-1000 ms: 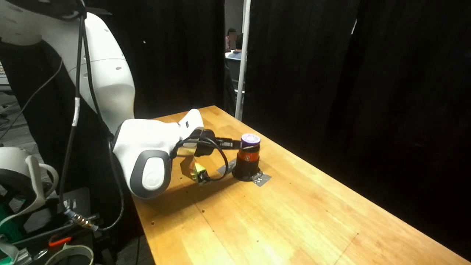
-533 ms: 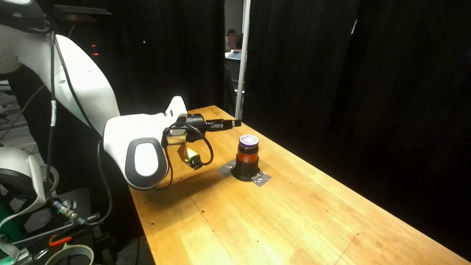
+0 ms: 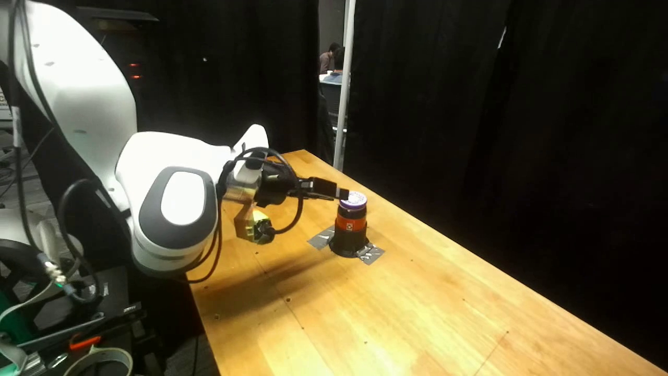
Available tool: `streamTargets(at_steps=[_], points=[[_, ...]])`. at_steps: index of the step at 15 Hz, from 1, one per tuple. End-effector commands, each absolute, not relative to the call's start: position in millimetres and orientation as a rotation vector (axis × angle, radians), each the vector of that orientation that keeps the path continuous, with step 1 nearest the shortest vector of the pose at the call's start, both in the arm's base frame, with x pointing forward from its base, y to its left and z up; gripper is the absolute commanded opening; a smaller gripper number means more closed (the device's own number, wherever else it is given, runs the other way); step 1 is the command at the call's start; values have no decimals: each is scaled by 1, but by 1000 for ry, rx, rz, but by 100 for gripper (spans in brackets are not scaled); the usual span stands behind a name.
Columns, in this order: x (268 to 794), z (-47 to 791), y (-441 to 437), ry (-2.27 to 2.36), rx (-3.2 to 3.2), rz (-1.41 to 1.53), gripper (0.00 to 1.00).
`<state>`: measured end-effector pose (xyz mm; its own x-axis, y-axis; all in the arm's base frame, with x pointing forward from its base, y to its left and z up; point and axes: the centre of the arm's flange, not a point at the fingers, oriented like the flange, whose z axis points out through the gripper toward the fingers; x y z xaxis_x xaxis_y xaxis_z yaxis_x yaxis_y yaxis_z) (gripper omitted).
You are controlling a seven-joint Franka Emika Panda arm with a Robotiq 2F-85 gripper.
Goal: Put a rubber band around the cup
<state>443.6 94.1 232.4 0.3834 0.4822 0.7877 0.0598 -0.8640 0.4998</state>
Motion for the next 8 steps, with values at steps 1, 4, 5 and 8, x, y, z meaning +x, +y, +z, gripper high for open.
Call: streamTargets(at_steps=[1, 4, 5, 8], points=[[437, 320, 92, 470, 2388, 1244, 87], [439, 361, 88, 442, 2454, 1055, 100], [438, 373, 85, 418, 2470, 1003, 100], [435, 401, 80, 360, 2527, 852, 100]])
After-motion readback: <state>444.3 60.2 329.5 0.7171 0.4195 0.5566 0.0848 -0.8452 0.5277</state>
